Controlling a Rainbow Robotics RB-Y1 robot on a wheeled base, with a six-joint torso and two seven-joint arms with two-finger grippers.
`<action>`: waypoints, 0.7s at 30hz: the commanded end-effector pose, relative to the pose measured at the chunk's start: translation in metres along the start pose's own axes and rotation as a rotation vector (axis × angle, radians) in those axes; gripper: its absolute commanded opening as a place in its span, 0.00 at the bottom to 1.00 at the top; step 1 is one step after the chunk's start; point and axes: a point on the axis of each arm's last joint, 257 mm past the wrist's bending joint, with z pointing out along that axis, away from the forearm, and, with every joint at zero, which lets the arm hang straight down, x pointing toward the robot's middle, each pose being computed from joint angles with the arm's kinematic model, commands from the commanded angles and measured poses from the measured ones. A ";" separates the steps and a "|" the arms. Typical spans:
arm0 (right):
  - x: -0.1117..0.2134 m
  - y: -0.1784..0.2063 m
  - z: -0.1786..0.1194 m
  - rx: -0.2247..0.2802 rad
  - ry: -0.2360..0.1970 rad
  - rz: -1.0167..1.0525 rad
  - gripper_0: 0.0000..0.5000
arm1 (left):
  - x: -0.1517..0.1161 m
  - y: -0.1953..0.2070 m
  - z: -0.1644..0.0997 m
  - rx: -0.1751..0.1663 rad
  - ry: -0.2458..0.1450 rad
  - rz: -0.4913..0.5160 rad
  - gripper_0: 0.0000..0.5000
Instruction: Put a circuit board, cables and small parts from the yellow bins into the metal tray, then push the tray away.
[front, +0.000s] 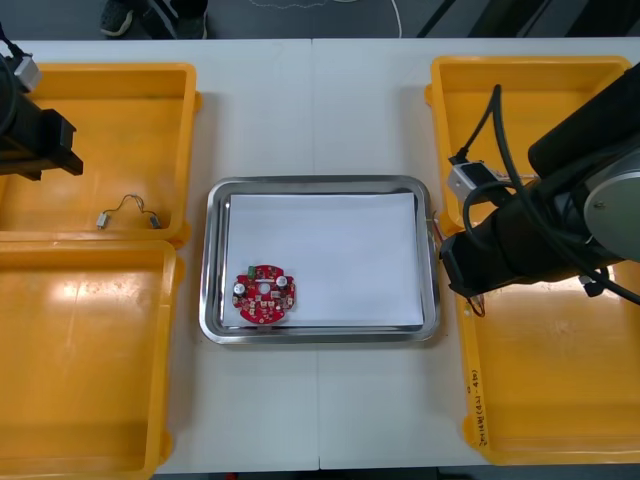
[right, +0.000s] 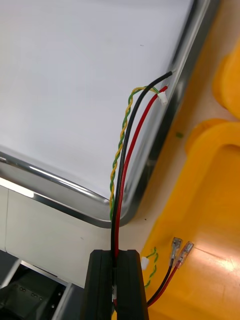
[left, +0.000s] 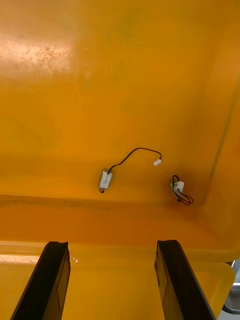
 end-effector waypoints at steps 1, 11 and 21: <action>-0.018 0.031 -0.003 0.014 -0.023 -0.229 0.00 | -0.041 0.017 -0.027 -0.024 -0.094 0.078 1.00; -0.030 0.063 0.015 0.007 0.003 -0.600 0.00 | -0.059 0.016 0.004 -0.034 -0.066 0.097 1.00; -0.024 0.077 0.046 0.069 0.086 -0.853 0.00 | -0.056 0.018 0.047 -0.039 -0.026 0.109 1.00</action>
